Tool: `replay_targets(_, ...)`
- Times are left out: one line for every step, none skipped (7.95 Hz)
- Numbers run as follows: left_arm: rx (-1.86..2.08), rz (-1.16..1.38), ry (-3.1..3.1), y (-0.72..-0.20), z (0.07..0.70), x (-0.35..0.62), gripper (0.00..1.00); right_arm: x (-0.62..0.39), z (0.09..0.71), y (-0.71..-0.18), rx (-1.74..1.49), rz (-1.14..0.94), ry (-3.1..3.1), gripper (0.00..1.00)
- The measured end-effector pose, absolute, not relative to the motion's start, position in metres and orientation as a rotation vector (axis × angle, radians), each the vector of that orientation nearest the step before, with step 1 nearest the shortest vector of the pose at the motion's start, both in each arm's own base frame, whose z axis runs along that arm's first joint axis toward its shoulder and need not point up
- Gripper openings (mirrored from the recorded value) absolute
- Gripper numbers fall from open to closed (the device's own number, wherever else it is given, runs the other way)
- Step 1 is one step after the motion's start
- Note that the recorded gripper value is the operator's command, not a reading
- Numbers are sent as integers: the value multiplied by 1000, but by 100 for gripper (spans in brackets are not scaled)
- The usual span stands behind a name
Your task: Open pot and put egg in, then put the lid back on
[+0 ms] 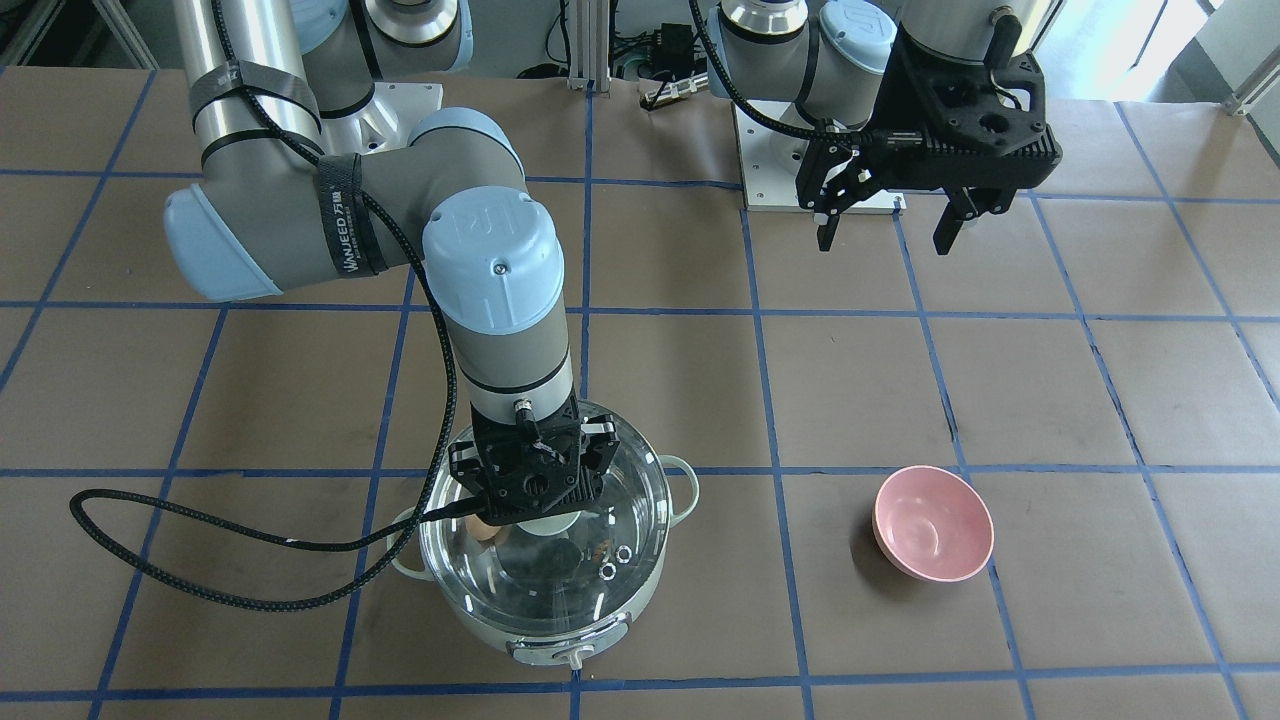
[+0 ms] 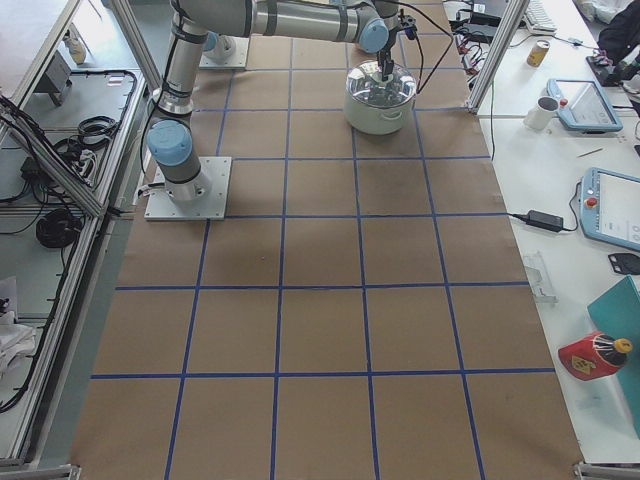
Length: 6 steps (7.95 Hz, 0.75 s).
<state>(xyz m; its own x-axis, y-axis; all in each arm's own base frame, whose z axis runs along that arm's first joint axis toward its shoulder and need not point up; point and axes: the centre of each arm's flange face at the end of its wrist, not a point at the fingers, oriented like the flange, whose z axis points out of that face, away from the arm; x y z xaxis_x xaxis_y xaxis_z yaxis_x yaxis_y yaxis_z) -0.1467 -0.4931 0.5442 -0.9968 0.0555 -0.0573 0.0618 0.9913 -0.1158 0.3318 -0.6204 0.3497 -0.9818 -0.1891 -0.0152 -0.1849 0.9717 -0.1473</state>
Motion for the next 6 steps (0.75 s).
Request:
replay_targets(90, -180, 3081, -493, 544, -147, 100, 331, 354, -620, -293, -237, 3090, 100)
replay_targets(90, -179, 3082, -493, 543, -147, 100, 330, 360, -618, -293, -251, 3088, 100)
replay_targets(90, -179, 3082, -493, 544, -147, 100, 328, 368, -616, -288, -268, 3083, 100)
replay_targets(89, -179, 3081, -493, 543, -146, 100, 326, 382, -611, -279, -281, 3081, 100)
replay_targets(91, -180, 3080, -493, 544, -146, 100, 320, 396, -602, -267, -267, 3088, 100)
replay_targets(97, -183, 3079, -493, 544, -147, 100, 302, 412, -595, -235, -258, 3096, 100)
